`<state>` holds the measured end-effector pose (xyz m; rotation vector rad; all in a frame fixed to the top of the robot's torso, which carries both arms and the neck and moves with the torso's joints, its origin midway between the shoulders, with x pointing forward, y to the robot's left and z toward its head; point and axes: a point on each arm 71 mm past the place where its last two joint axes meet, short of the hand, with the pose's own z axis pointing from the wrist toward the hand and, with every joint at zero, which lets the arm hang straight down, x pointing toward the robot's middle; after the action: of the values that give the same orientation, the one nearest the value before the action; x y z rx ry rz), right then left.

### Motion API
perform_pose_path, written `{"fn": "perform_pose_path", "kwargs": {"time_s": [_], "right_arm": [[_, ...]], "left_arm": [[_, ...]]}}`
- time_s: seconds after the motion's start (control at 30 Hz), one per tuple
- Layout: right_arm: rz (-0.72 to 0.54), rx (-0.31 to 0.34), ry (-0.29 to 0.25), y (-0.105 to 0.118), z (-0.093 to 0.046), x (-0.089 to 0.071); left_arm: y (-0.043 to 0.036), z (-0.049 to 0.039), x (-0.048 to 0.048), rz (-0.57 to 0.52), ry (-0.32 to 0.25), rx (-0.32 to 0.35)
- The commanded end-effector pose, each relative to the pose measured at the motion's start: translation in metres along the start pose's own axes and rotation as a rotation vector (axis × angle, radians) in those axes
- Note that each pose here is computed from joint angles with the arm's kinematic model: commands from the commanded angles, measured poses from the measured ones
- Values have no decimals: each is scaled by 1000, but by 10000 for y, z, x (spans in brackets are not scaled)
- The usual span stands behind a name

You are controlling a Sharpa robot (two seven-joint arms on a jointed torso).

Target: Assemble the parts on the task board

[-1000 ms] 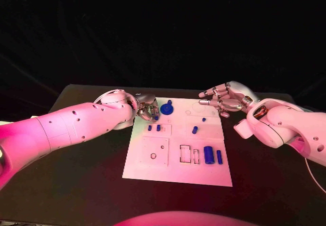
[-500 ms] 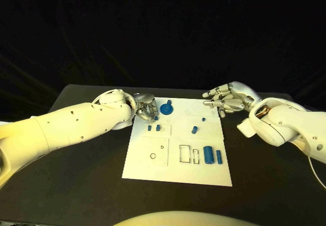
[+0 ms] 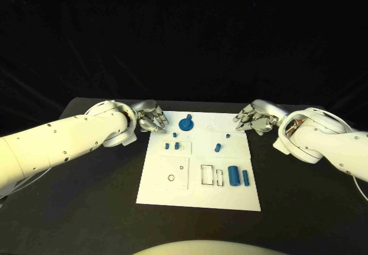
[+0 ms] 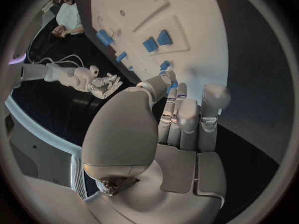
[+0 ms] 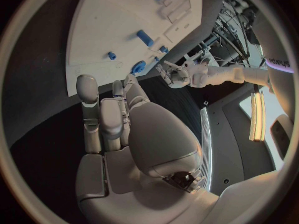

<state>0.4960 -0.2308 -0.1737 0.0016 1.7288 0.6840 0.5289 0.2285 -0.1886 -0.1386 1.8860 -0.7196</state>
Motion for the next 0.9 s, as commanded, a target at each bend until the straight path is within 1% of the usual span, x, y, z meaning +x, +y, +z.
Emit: {"fn": "perform_pose_path", "kwargs": {"time_s": [0.03, 0.13, 0.23, 0.37, 0.43, 0.57, 0.9], "right_arm": [[-281, 32, 12, 3, 35, 47], [-345, 31, 14, 35, 71, 105], [-386, 31, 22, 72, 110, 160], [-411, 27, 30, 117, 165, 219], [-418, 25, 38, 130, 194, 246], [-418, 23, 65, 122, 240, 317], [-396, -6, 105, 147, 267, 469]], "left_arm": [[-63, -72, -103, -400, -77, 108], [-61, -143, -164, -625, -130, 142], [-59, -200, -193, -819, -175, 156], [-60, -251, -188, -977, -202, 153], [-70, -268, -178, -1019, -205, 154], [-98, -286, -155, -1065, -203, 156], [-123, -292, -132, -1091, -213, 151]]}}
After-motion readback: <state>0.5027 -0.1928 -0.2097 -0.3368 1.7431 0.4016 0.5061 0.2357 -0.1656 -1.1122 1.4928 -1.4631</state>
